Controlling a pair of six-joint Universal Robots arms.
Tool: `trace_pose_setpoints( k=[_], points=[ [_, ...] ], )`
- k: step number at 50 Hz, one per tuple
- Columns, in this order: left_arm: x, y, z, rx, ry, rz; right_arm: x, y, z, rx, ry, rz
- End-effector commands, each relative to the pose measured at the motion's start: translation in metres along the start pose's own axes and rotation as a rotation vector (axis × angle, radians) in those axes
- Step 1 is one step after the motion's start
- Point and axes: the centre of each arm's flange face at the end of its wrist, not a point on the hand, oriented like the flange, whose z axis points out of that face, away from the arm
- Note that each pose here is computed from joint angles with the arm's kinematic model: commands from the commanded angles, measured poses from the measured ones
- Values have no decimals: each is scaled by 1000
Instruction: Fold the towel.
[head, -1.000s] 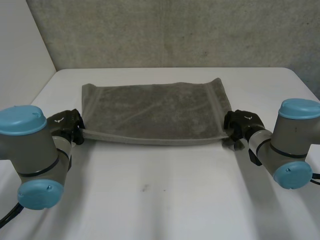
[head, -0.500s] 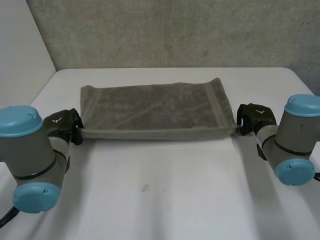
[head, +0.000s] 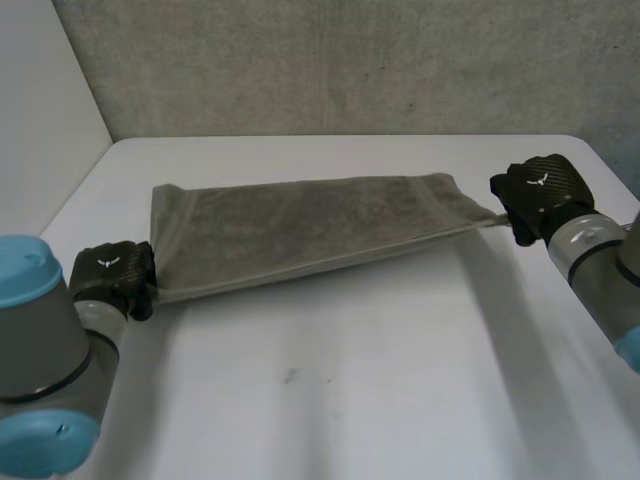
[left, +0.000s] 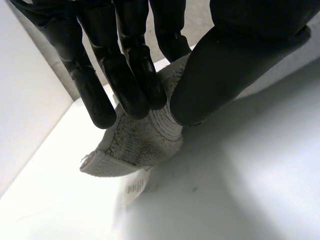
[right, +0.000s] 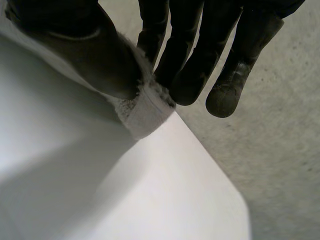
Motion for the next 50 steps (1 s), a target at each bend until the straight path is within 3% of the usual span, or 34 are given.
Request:
trace_pose_setpoints(
  k=[1,8,17,32,40,50],
  points=[
    [-7,-24,-45,89,6,102,24,-21,-37,20,70,-156],
    [-23,-71,-86,258,-14,63,58,-55,-75,108,184,-176],
    [-21,-75,-91,287,61,67,50,-51,-85,73,66,-157],
    [9,-29,-10,85,117,113,11,20,-7,-128,-122,-68],
    [26,-21,46,63,125,120,8,40,41,-113,-104,33],
    [42,-22,105,105,117,113,-4,49,89,-72,-42,16]
  ],
)
